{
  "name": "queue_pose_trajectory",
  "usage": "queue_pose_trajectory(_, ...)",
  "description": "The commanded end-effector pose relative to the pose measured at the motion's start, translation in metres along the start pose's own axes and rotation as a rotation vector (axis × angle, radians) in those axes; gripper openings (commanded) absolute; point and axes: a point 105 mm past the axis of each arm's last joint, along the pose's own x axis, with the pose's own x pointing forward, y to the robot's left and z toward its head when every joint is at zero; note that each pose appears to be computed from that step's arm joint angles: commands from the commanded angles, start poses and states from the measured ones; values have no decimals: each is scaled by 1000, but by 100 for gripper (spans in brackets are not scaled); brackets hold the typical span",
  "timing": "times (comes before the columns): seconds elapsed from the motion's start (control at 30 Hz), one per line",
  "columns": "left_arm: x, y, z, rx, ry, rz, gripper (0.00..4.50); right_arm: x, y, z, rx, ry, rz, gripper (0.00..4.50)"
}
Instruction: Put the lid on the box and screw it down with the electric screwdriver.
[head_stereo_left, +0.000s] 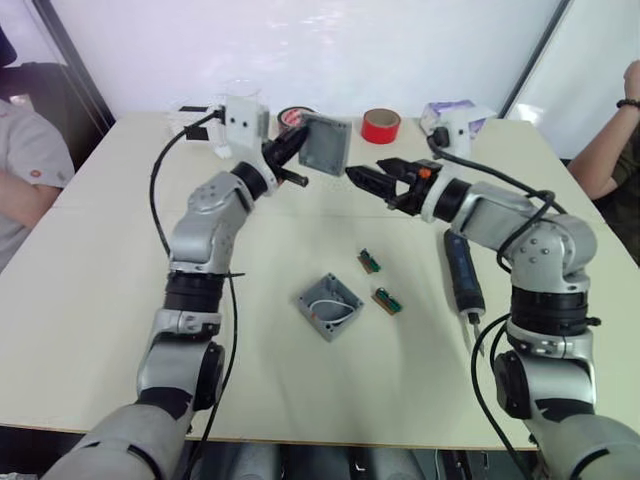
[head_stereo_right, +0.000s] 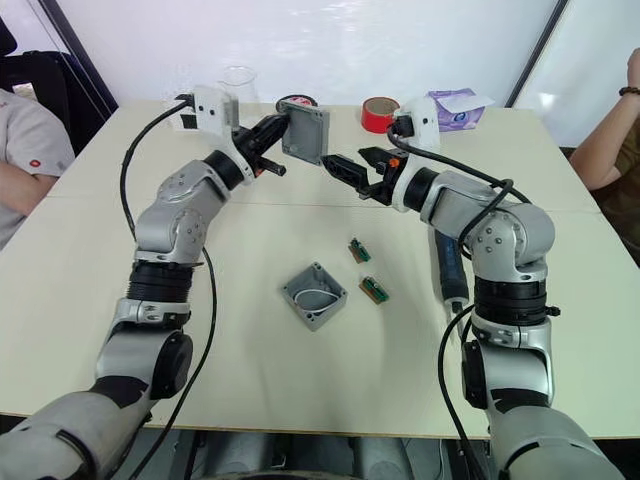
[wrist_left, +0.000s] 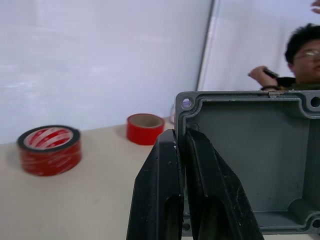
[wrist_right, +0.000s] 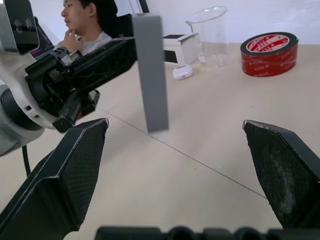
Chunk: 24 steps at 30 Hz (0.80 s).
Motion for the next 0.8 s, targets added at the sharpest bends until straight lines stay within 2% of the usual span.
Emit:
queue_pose_trajectory(0.03,1,-14,17,31,-63,-47,5,-1,9,18,-9,-58,31,450)
queue_pose_trajectory(0.3,3,-21,16,5,-67,-74,5,-3,11,24,29,-92,37,450)
queue_pose_trajectory(0.47,3,-25,17,-10,-68,-95,0,-3,11,22,47,-106,32,305)
queue_pose_trajectory(0.73,1,-28,19,-20,-69,-112,0,-2,14,21,69,-123,37,13)
queue_pose_trajectory(0.8,1,-28,19,-21,-67,-115,0,-2,14,21,73,-124,38,15)
